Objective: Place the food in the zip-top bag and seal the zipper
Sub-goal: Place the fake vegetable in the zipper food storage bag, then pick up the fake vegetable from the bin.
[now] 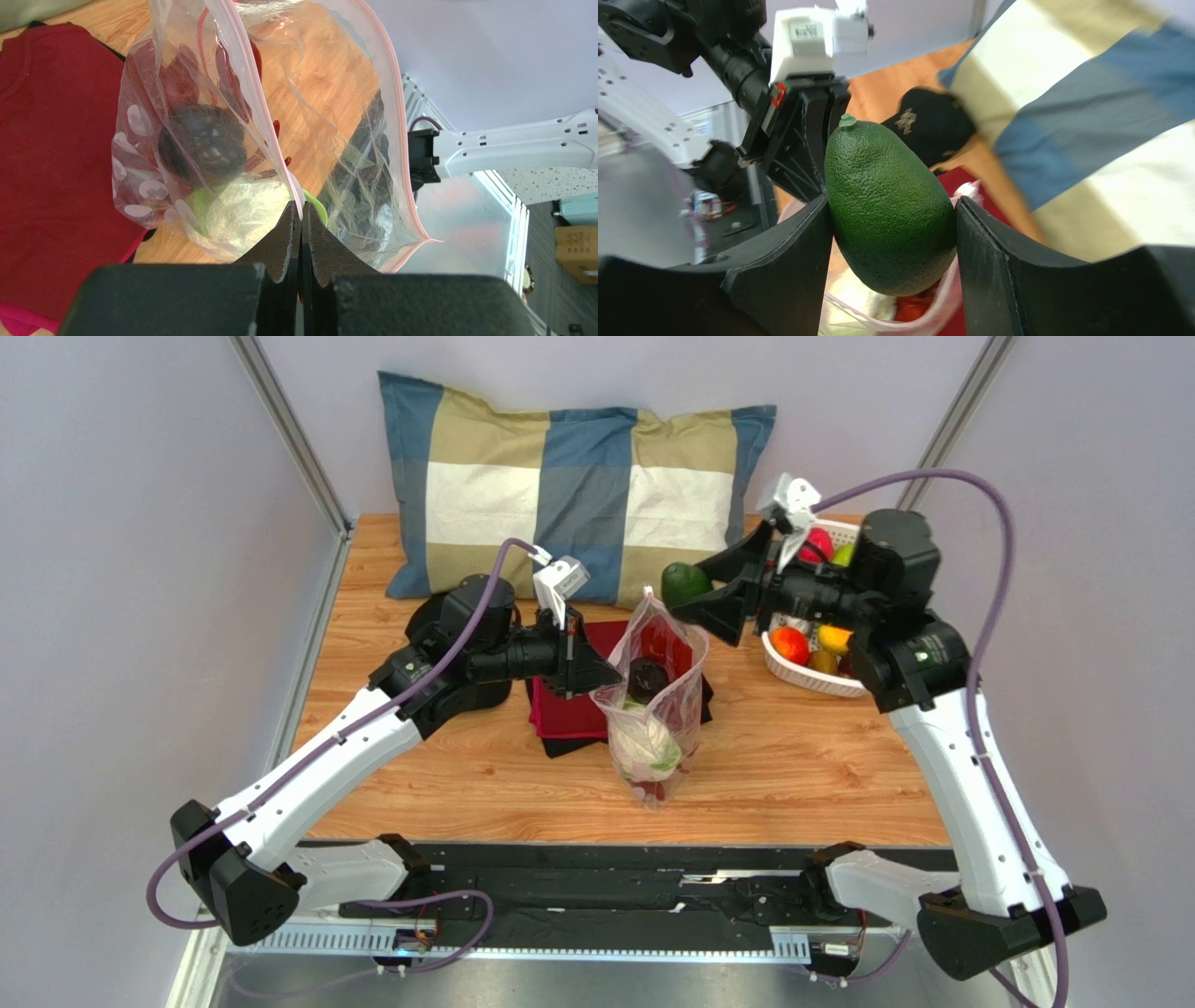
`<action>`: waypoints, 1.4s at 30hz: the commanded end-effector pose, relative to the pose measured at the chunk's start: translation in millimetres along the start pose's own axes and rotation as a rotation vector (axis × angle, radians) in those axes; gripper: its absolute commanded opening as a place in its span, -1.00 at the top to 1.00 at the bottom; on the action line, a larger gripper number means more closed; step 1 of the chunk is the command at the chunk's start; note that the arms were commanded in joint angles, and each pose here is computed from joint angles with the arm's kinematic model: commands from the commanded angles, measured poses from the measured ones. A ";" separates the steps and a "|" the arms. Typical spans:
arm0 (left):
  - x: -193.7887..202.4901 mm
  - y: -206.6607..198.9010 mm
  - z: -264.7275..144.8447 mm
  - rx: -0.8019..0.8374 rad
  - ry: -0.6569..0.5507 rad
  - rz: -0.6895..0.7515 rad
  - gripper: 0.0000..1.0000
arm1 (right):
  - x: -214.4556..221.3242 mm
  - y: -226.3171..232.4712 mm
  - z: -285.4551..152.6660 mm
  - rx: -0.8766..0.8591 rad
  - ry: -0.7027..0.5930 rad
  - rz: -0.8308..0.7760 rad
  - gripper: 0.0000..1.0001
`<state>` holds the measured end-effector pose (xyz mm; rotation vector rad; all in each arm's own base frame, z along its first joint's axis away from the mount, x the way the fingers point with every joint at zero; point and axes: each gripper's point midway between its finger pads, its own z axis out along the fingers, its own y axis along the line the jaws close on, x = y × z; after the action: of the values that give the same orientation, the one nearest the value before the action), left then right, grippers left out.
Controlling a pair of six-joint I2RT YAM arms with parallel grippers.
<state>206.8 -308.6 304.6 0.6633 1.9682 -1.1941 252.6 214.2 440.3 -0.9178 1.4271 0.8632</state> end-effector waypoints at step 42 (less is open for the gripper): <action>-15.4 -9.4 -3.5 0.026 -0.035 0.016 1.00 | 314.1 -258.8 -126.0 0.825 0.612 0.820 -0.76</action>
<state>207.0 -309.7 304.4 0.6614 1.9736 -1.2008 409.8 -15.2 137.4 0.0681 2.5167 0.4968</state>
